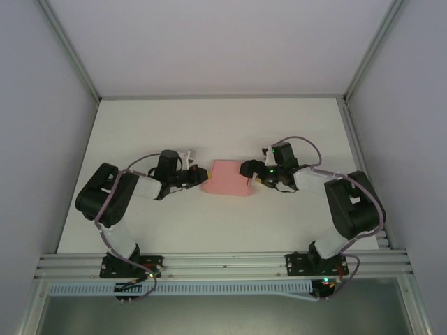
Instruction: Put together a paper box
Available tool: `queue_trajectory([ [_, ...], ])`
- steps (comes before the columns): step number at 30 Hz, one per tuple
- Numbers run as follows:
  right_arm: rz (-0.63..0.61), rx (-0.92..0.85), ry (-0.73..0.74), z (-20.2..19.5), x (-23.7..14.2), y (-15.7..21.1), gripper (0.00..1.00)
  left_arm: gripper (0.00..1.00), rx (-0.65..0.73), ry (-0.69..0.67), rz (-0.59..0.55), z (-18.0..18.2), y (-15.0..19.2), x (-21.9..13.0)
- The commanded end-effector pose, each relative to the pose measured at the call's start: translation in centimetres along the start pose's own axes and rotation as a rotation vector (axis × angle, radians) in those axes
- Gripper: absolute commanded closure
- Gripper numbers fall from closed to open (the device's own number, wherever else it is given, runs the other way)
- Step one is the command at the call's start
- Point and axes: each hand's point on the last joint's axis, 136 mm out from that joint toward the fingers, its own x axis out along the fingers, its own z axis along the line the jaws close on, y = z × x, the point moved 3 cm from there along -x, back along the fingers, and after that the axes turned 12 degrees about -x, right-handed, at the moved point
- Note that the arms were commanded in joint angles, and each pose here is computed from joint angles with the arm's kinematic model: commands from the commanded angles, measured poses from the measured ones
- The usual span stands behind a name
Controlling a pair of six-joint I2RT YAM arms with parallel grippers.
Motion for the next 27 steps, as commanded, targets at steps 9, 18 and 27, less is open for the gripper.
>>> queue_trajectory([
  [9,-0.045,0.011,-0.208,2.9,0.4,-1.5,0.39,0.92,0.006,0.020,0.013,0.3,0.1,0.0],
  [18,-0.071,-0.015,-0.177,3.8,-1.3,-2.2,0.57,0.44,0.288,0.065,-0.103,-6.0,-2.6,-2.5],
  [27,0.007,0.240,-0.130,3.5,-3.5,-3.9,0.56,0.00,1.048,-0.234,-0.258,-12.9,-0.6,-5.1],
])
